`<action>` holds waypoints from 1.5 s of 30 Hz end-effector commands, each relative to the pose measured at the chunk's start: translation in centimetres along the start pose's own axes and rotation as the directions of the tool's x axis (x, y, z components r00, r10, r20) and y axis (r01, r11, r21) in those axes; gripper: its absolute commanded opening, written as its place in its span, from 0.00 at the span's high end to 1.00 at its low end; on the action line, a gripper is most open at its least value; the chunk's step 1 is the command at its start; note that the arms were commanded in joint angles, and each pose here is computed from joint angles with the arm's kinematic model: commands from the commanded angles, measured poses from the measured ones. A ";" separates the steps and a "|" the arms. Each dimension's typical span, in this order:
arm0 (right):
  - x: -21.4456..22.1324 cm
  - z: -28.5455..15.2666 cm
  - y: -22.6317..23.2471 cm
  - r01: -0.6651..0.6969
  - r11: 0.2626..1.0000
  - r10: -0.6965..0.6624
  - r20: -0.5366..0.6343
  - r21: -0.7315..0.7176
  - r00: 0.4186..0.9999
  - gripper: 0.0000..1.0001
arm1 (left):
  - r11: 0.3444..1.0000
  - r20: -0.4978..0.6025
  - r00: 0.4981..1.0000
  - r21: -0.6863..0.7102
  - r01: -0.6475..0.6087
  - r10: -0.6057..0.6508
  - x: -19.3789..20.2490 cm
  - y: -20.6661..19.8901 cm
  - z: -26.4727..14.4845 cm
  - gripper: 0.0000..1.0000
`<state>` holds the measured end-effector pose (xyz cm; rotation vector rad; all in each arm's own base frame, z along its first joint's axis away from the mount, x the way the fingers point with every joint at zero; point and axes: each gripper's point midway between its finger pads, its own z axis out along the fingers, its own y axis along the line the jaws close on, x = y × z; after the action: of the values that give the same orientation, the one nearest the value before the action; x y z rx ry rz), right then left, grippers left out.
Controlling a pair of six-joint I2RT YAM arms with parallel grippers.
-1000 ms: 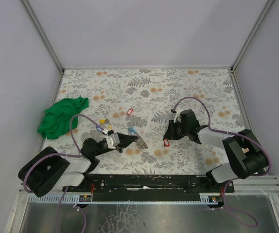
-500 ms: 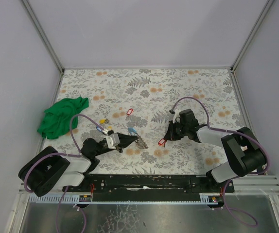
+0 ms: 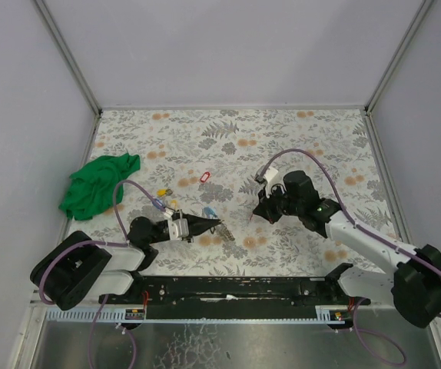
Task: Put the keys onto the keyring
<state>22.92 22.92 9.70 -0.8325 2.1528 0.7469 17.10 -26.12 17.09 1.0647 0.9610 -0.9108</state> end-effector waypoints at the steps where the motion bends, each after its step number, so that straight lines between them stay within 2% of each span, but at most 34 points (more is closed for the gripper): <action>1: -3.8 -2.2 2.4 0.298 0.954 -0.295 0.094 -0.019 0.951 1.00 | 0.978 0.118 0.977 0.089 -0.190 0.179 -3.2 0.0 1.0 1.00; 6: -4.8 -4.0 5.6 0.525 0.847 -0.509 0.156 -0.089 0.847 1.00 | 0.965 0.145 0.971 0.153 -0.211 0.190 -3.8 -0.7 1.4 1.00; 10: -5.0 -4.9 7.6 0.673 0.729 -0.638 0.233 -0.122 0.733 1.00 | 0.961 0.151 0.973 0.188 -0.203 0.176 -4.0 -1.3 1.4 1.00; 13: -4.9 -5.1 8.9 0.749 0.650 -0.697 0.291 -0.131 0.655 1.00 | 0.958 0.150 0.976 0.215 -0.187 0.157 -3.8 -1.8 1.3 1.00; 16: -4.2 -4.9 9.9 0.793 0.593 -0.727 0.330 -0.141 0.602 1.00 | 0.960 0.137 0.980 0.220 -0.173 0.145 -3.2 -2.2 1.2 1.00; 22: -2.8 -3.7 10.9 0.840 0.527 -0.776 0.327 -0.133 0.539 1.00 | 0.961 0.104 0.986 0.230 -0.154 0.133 -2.0 -3.3 1.0 1.00; 28: -1.9 -2.8 11.2 0.873 0.476 -0.818 0.315 -0.102 0.482 1.00 | 0.942 -0.013 0.966 0.228 -0.247 0.257 0.0 -3.3 1.8 1.00; 32: -1.7 -2.9 11.1 0.892 0.447 -0.843 0.300 -0.071 0.446 1.00 | 0.925 0.006 0.947 0.212 -0.314 0.320 -0.8 -3.2 1.9 1.00; 38: -1.9 -3.5 11.4 0.919 0.392 -0.866 0.325 -0.029 0.380 1.00 | 0.897 -0.047 0.914 0.215 -0.386 0.404 -0.2 -3.6 2.3 1.00; 45: -1.9 -3.4 11.6 0.940 0.341 -0.886 0.333 -0.003 0.322 1.00 | 0.887 -0.058 0.903 0.222 -0.405 0.427 0.0 -3.9 2.5 1.00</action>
<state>13.63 27.64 14.33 -1.7587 1.0935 0.4335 12.83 -29.22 16.22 1.4347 0.6864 -0.6898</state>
